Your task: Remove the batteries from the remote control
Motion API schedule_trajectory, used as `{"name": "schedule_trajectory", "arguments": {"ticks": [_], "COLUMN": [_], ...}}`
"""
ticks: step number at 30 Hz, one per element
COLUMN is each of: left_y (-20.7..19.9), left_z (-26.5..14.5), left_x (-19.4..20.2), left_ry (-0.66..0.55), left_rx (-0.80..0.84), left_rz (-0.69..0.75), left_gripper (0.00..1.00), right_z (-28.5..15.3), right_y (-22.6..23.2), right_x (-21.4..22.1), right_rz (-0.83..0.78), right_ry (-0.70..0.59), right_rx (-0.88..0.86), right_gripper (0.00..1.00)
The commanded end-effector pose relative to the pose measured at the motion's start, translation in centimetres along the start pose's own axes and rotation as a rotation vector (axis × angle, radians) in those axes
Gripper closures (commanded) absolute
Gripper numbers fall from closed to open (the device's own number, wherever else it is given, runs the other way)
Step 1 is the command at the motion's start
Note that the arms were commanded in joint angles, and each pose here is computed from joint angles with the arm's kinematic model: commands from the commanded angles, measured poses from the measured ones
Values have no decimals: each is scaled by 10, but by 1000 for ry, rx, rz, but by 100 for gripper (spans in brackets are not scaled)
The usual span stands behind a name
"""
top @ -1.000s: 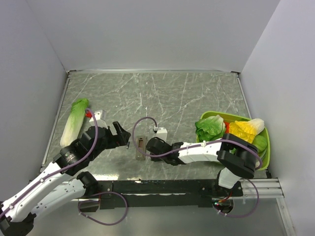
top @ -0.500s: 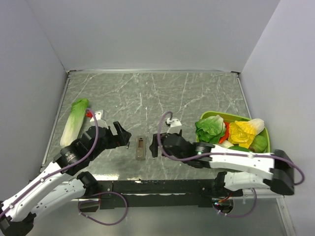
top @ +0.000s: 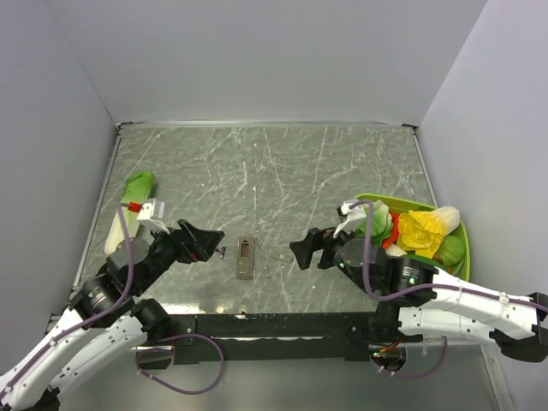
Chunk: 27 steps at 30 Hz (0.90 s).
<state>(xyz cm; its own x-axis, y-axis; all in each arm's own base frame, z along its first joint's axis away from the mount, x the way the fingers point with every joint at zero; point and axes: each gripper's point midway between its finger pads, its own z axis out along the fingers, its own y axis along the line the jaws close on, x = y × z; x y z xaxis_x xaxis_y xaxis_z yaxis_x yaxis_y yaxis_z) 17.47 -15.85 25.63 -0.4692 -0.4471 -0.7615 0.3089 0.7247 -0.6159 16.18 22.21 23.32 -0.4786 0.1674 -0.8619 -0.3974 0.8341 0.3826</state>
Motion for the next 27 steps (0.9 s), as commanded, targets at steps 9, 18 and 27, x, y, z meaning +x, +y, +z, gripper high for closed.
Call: {"name": "schedule_trajectory", "arguments": {"ticks": [9,18,27], "left_y": [-15,-15,-15], "left_z": [-13,-6,-6], "left_x": [-17,-8,-9], "left_ry": [-96,-44,-52], "left_rx": [109,101,100], "left_rz": [16,26,21], "left_gripper": [1,1,1], "right_z": [-21,-25,-25], "right_y": [-14,-11,-13], "right_x": [-26,-23,-20], "right_rz": [13,46,54], "right_ry": [-113,-114,-120], "right_rx": [-7,-48,-50], "right_gripper": [0,0,0]}}
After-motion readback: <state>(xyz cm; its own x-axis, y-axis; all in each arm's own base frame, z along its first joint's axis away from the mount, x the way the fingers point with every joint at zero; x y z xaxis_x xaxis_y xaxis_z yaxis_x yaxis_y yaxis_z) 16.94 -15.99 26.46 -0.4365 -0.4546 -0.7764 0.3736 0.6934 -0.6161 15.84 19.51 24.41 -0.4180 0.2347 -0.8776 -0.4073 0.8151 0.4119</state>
